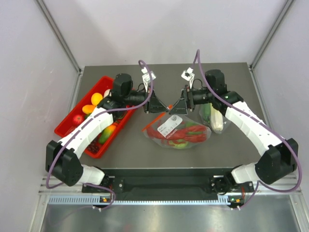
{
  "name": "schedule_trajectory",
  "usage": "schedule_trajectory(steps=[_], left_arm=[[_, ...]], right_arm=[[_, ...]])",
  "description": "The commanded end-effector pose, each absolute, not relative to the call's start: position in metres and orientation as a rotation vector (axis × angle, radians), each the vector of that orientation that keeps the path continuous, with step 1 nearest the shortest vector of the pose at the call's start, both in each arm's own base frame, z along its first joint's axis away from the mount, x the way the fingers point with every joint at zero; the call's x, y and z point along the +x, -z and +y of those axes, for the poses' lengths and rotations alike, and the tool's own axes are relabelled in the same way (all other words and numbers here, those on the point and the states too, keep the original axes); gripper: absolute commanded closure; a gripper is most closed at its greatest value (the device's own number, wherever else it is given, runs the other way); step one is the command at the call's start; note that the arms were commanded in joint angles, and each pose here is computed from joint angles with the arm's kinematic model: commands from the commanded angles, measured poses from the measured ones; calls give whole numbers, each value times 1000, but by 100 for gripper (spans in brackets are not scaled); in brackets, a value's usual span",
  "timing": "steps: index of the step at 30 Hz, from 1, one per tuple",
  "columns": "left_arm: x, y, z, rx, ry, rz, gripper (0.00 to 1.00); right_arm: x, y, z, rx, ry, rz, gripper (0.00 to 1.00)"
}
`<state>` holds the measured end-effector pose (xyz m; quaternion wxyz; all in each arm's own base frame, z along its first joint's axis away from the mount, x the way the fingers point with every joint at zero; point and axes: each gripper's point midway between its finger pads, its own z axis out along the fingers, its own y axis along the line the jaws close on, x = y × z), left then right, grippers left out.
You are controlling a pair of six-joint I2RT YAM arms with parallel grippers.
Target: Open the zip-top bag and remove the fake food
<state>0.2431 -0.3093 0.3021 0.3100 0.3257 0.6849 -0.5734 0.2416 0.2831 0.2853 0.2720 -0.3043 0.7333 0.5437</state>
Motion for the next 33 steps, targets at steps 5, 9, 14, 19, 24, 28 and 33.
schedule_trajectory(steps=[5, 9, 14, 19, 24, 28, 33], left_arm=[[240, -337, -306, 897, 1512, 1674, 100], [241, -337, -304, 893, 1509, 1673, 100], [237, -329, -301, 899, 1523, 1689, 100], [234, -311, -295, 900, 1509, 1739, 100], [232, -299, -289, 883, 1510, 1771, 100], [229, -294, -285, 874, 1513, 1789, 100], [225, -288, -281, 862, 1507, 1810, 100]], right_arm=[[231, -293, 293, -918, -1478, 1919, 75], [232, -289, 292, -911, -1454, 1932, 100], [245, -295, 285, -827, -1314, 1899, 100], [252, -326, 284, -752, -1320, 1747, 100], [253, -329, 285, -733, -1339, 1734, 100], [255, -332, 285, -715, -1335, 1721, 100], [259, -331, 284, -690, -1322, 1718, 100]])
